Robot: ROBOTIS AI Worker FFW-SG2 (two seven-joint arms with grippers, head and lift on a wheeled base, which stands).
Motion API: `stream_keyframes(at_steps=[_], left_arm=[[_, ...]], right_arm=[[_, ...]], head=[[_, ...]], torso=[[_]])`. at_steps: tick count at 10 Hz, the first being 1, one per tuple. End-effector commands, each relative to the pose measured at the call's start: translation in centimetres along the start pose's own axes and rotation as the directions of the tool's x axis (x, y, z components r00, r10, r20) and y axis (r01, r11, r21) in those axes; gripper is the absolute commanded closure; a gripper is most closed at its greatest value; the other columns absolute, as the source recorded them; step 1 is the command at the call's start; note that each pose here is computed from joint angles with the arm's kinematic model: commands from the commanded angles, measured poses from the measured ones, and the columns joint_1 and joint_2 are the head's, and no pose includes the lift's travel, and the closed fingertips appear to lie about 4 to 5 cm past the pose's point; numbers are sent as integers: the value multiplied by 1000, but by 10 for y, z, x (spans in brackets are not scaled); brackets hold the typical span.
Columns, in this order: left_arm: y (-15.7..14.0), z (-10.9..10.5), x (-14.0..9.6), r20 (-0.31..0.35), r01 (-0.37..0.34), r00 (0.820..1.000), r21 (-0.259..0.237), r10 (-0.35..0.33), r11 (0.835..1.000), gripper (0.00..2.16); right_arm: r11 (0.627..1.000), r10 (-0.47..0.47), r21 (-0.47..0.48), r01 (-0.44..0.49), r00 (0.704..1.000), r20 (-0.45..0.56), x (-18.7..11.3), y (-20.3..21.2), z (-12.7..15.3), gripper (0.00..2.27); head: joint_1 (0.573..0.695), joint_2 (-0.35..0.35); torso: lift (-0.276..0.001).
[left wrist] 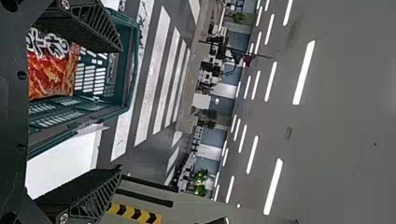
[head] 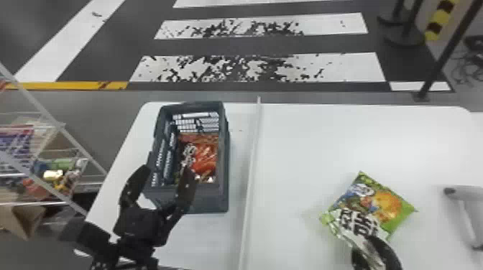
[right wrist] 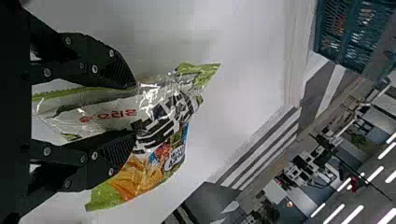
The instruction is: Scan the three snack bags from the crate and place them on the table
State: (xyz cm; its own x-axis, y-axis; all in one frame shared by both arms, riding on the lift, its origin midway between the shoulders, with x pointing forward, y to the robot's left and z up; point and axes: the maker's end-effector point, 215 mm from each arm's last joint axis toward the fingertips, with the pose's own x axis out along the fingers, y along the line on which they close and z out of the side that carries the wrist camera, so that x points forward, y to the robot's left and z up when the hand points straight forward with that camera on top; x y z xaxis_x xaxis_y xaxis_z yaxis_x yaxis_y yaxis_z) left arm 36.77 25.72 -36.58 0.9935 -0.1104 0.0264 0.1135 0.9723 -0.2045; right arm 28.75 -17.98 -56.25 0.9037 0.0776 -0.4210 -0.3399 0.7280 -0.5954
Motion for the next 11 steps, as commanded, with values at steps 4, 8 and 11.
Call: stream_keyframes(at_steps=[4, 8, 11], left_arm=[[-4, -5, 1, -8, 13, 1000, -8, -13, 1000, 76], [-7, -8, 1, -10, 23, 1000, -10, -23, 1000, 76], [-10, -13, 5, -15, 33, 999, -12, -33, 999, 76]], right_arm=[[806, -256, 590, 55, 930, 263, -21, -141, 70, 2223], [360, -196, 931, -57, 971, 135, -9, -159, -7, 2223], [-38, -50, 993, -114, 992, 112, -7, -109, -37, 2223]], head=[[695, 116], [695, -40], [695, -79]], torso=[[-37], [-37], [-37]])
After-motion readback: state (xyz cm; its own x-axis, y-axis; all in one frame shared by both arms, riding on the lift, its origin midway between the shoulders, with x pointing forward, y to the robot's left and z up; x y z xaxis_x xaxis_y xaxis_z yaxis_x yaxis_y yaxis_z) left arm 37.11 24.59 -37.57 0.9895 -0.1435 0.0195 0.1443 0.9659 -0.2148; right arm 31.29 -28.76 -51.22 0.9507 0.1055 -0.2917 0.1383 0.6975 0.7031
